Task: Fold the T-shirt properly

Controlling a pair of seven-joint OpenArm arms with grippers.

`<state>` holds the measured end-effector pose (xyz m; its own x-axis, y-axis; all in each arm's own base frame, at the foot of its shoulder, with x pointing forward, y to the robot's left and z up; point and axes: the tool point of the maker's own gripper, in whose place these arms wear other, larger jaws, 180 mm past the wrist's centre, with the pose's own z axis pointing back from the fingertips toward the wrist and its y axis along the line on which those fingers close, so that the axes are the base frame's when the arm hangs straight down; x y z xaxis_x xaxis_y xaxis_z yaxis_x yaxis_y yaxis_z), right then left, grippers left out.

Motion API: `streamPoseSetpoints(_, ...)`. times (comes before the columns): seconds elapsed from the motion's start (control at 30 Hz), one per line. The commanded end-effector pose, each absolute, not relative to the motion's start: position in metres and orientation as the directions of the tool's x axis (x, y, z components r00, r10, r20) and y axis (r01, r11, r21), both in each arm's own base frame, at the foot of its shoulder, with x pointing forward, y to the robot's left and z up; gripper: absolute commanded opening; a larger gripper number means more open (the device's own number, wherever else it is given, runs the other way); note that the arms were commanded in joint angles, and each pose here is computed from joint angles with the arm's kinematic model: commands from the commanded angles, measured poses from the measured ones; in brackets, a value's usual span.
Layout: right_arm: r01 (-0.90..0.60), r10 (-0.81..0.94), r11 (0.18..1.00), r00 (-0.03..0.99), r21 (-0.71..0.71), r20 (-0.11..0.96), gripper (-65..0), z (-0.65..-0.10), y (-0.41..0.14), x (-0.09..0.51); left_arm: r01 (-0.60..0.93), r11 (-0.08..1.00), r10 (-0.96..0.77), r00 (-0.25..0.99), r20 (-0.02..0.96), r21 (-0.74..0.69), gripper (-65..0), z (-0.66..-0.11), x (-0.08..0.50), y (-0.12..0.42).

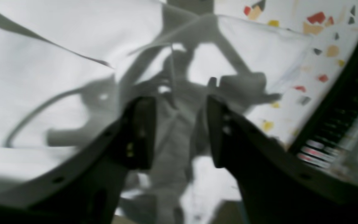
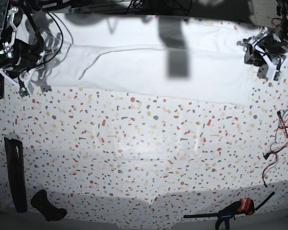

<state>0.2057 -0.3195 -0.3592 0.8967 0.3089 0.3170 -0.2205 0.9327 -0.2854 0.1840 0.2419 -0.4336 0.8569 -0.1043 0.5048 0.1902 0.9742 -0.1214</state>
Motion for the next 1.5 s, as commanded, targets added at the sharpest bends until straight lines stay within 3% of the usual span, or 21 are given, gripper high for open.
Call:
streamPoseSetpoints(0.0, -0.221, 0.338, 0.908, 0.888, -0.355, 0.313, -36.8, -0.346, -0.334, 0.211, 0.185, 0.980, -0.137, 0.896, 0.421, -0.074, -45.8, -0.443, 0.167, 0.254)
streamPoseSetpoints(0.13, -0.158, 0.348, 0.816, 0.902, -0.556, 0.255, -36.9, -0.318, -0.381, 0.216, 0.185, 0.980, -0.137, 0.896, 0.421, -0.074, -45.8, -0.443, 0.167, 0.254)
streamPoseSetpoints(0.23, -0.051, 0.333, 0.791, 0.872, -0.609, 0.360, -36.9, -0.286, -0.397, 0.233, 0.185, 0.980, -0.137, 0.896, 0.422, -0.075, -45.8, -0.443, 0.167, 0.254)
streamPoseSetpoints(0.37, -0.074, 0.372, 0.879, 0.725, -0.471, 0.580, -37.0, -0.258, -0.356, 0.263, 0.185, 0.980, -0.137, 0.896, 0.422, -0.075, -45.8, -0.443, 0.167, 0.254)
streamPoseSetpoints(0.5, -0.328, 0.438, 0.898, 0.628, -0.292, 0.643, -37.0, -0.266, -0.292, 0.265, 0.185, 0.980, -0.137, 0.896, 0.422, -0.074, -45.8, -0.443, 0.167, 0.254)
streamPoseSetpoints(0.57, -0.410, 0.446, 0.886, 0.630, -0.215, 0.636, -37.0, -0.278, -0.271, 0.255, 0.185, 0.980, -0.137, 0.896, 0.422, -0.075, -45.8, -0.443, 0.167, 0.254)
streamPoseSetpoints(0.97, -0.370, 0.342, 0.927, 0.770, -0.059, 0.538, -37.0, -0.338, -0.249, 0.196, 0.170, 0.975, -0.097, 0.905, 0.415, -0.143, -45.8, -0.442, 0.165, 0.244)
streamPoseSetpoints(1.47, -0.251, 0.192, 0.967, 0.836, 0.047, 0.514, -37.0, -0.384, -0.266, 0.212, 0.175, 0.975, -0.103, 0.900, 0.424, -0.135, -45.8, -0.437, 0.181, 0.245)
